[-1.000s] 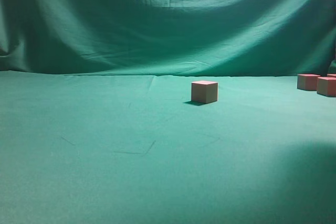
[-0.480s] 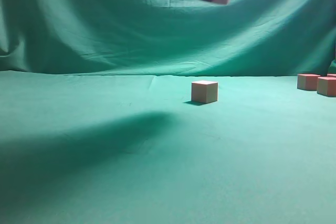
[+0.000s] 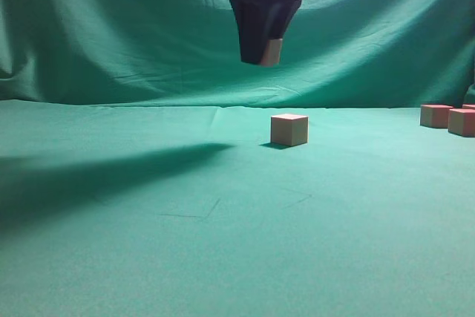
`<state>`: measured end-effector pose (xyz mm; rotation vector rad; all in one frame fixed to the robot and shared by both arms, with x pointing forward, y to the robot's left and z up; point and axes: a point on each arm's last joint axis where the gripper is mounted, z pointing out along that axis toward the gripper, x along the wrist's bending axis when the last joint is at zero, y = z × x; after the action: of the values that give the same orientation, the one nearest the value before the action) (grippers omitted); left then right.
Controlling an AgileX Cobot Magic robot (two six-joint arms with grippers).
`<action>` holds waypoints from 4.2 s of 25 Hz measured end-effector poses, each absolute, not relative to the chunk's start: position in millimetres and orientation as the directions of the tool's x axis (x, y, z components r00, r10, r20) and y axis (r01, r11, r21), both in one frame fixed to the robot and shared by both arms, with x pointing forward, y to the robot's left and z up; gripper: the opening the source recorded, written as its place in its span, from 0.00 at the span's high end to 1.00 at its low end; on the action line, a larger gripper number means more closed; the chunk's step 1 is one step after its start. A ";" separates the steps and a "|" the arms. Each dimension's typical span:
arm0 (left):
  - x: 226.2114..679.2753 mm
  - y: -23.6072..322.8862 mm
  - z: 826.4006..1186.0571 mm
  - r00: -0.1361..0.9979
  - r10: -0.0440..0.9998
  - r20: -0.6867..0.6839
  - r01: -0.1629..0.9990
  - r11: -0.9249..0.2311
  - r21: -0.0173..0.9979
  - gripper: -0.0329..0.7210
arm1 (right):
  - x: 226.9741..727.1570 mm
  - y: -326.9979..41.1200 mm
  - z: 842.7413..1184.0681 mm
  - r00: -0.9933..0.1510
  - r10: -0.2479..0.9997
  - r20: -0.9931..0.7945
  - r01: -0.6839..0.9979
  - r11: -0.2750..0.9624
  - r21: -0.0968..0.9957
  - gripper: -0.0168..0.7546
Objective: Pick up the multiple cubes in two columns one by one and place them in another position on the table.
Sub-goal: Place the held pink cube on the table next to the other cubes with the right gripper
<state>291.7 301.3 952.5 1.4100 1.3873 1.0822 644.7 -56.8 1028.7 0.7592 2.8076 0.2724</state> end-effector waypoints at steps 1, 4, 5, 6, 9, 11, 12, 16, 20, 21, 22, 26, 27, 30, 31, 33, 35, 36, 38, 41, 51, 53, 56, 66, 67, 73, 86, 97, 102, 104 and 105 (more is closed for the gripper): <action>291.7 301.3 952.5 0.006 1.000 0.013 0.256 -0.014 0.967 0.96 | 645.3 -55.0 1025.8 -0.852 0.497 -0.162 0.457 0.859 0.232 0.63; 291.7 301.3 952.5 0.006 1.000 0.013 0.256 -0.014 0.967 0.96 | 647.8 -51.0 1021.7 -0.879 0.446 -0.167 0.399 0.882 0.252 0.63; 291.7 301.3 952.5 0.006 1.000 0.013 0.256 -0.014 0.967 0.96 | 648.7 -48.4 1019.7 -0.889 0.425 -0.171 0.376 0.890 0.258 0.63; 291.7 301.3 952.5 0.006 1.000 0.013 0.256 -0.014 0.967 0.96 | 649.1 -47.5 1018.6 -0.896 0.409 -0.175 0.359 0.897 0.259 0.63; 291.7 301.3 952.5 0.006 1.000 0.013 0.256 -0.014 0.967 0.96 | 651.0 -44.2 1007.1 -0.911 0.378 -0.163 0.334 0.910 0.247 0.63; 291.7 301.3 952.5 0.006 1.000 0.013 0.256 -0.014 0.967 0.96 | 651.8 -41.7 998.7 -0.920 0.364 -0.143 0.324 0.914 0.244 0.63; 291.7 301.3 952.5 0.006 1.000 0.013 0.256 -0.014 0.967 0.96 | 652.1 -40.4 995.2 -0.925 0.356 -0.133 0.317 0.916 0.246 0.63; 291.7 301.3 952.5 0.006 1.000 0.013 0.256 -0.014 0.967 0.96 | 654.4 -37.2 985.1 -0.933 0.337 -0.123 0.299 0.920 0.252 0.63; 291.7 301.3 952.5 0.006 1.000 0.013 0.256 -0.014 0.967 0.96 | 656.3 -35.5 974.5 -0.942 0.315 -0.116 0.281 0.929 0.242 0.63; 291.7 301.3 952.5 0.006 1.000 0.013 0.256 -0.014 0.967 0.96 | 656.7 -35.1 971.2 -0.944 0.310 -0.112 0.278 0.931 0.238 0.63; 291.7 301.3 952.5 0.006 1.000 0.013 0.256 -0.014 0.967 0.96 | 657.0 -34.9 968.7 -0.946 0.306 -0.109 0.275 0.932 0.235 0.63; 291.7 301.3 952.5 0.006 1.000 0.013 0.256 -0.014 0.967 0.96 | 657.4 -34.4 964.3 -0.954 0.279 -0.109 0.249 0.942 0.226 0.63; 291.7 301.3 952.5 0.006 1.000 0.013 0.256 -0.014 0.967 0.96 | 657.5 -34.4 964.0 -0.956 0.271 -0.111 0.241 0.944 0.225 0.63; 291.7 301.3 952.5 0.006 1.000 0.013 0.256 -0.014 0.967 0.96 | 657.7 -34.3 963.2 -0.960 0.255 -0.114 0.225 0.948 0.223 0.63; 291.7 301.3 952.5 0.006 1.000 0.013 0.256 -0.014 0.967 0.96 | 658.7 -35.8 963.0 -0.961 0.253 -0.115 0.223 0.949 0.222 0.63; 291.7 301.3 952.5 0.006 1.000 0.013 0.256 -0.014 0.967 0.96 | 661.8 -40.5 962.1 -0.961 0.250 -0.119 0.220 0.951 0.218 0.63; 291.7 301.3 952.5 0.006 1.000 0.013 0.256 -0.014 0.967 0.96 | 664.8 -45.3 962.4 -0.959 0.257 -0.120 0.227 0.949 0.218 0.63; 291.7 301.3 952.5 0.006 1.000 0.013 0.256 -0.014 0.967 0.96 | 665.9 -47.0 962.4 -0.958 0.261 -0.120 0.231 0.948 0.218 0.63; 291.7 301.3 952.5 0.006 1.000 0.013 0.256 -0.014 0.967 0.96 | 668.2 -50.7 962.5 -0.955 0.275 -0.113 0.244 0.943 0.228 0.63; 291.7 301.3 952.5 0.006 1.000 0.013 0.256 -0.014 0.967 0.96 | 668.6 -51.2 962.8 -0.955 0.280 -0.094 0.250 0.936 0.249 0.63; 291.7 301.3 952.5 0.006 1.000 0.013 0.256 -0.014 0.967 0.96 | 668.7 -47.6 949.0 -0.965 0.255 -0.056 0.233 0.939 0.253 0.63; 291.7 301.3 952.5 0.006 1.000 0.013 0.256 -0.014 0.967 0.96 | 668.8 -47.8 949.0 -0.966 0.252 -0.058 0.230 0.940 0.251 0.63; 291.7 301.3 952.5 0.006 1.000 0.013 0.256 -0.014 0.967 0.96 | 668.8 -47.9 949.0 -0.966 0.250 -0.060 0.227 0.941 0.250 0.63; 291.7 301.3 952.5 0.006 1.000 0.013 0.256 -0.014 0.967 0.96 | 673.4 -55.9 948.9 -0.963 0.261 -0.066 0.238 0.940 0.244 0.63; 291.7 301.3 952.5 0.006 1.000 0.013 0.256 -0.014 0.967 0.96 | 673.9 -56.9 948.9 -0.963 0.263 -0.066 0.240 0.940 0.244 0.63; 291.7 301.3 952.5 0.006 1.000 0.013 0.256 -0.014 0.967 0.96 | 673.1 -53.9 943.6 -0.969 0.244 -0.041 0.226 0.939 0.261 0.63; 291.7 301.3 952.5 0.006 1.000 0.013 0.256 -0.014 0.967 0.96 | 672.8 -53.3 939.6 -0.970 0.240 -0.026 0.226 0.939 0.258 0.63; 291.7 301.5 952.5 0.006 1.000 0.019 0.256 -0.020 0.967 0.96 | 673.2 -52.7 939.8 -0.962 0.274 -0.020 0.259 0.929 0.266 0.47; 291.7 301.5 952.5 0.006 1.000 0.019 0.256 -0.020 0.967 0.96 | 673.2 -52.1 940.0 -0.955 0.295 -0.011 0.281 0.920 0.273 0.21; 291.7 301.5 952.5 0.006 1.000 0.019 0.256 -0.020 0.967 0.96 | 674.1 -51.5 942.4 -0.952 0.307 -0.013 0.291 0.915 0.280 0.23; 291.7 301.5 952.5 0.006 1.000 0.019 0.256 -0.020 0.967 0.96 | 674.9 -50.4 945.3 -0.950 0.313 -0.014 0.295 0.910 0.291 0.23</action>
<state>291.7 301.5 952.5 1.4138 1.3856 1.0874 674.9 -50.4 945.3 0.4795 3.0113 0.4453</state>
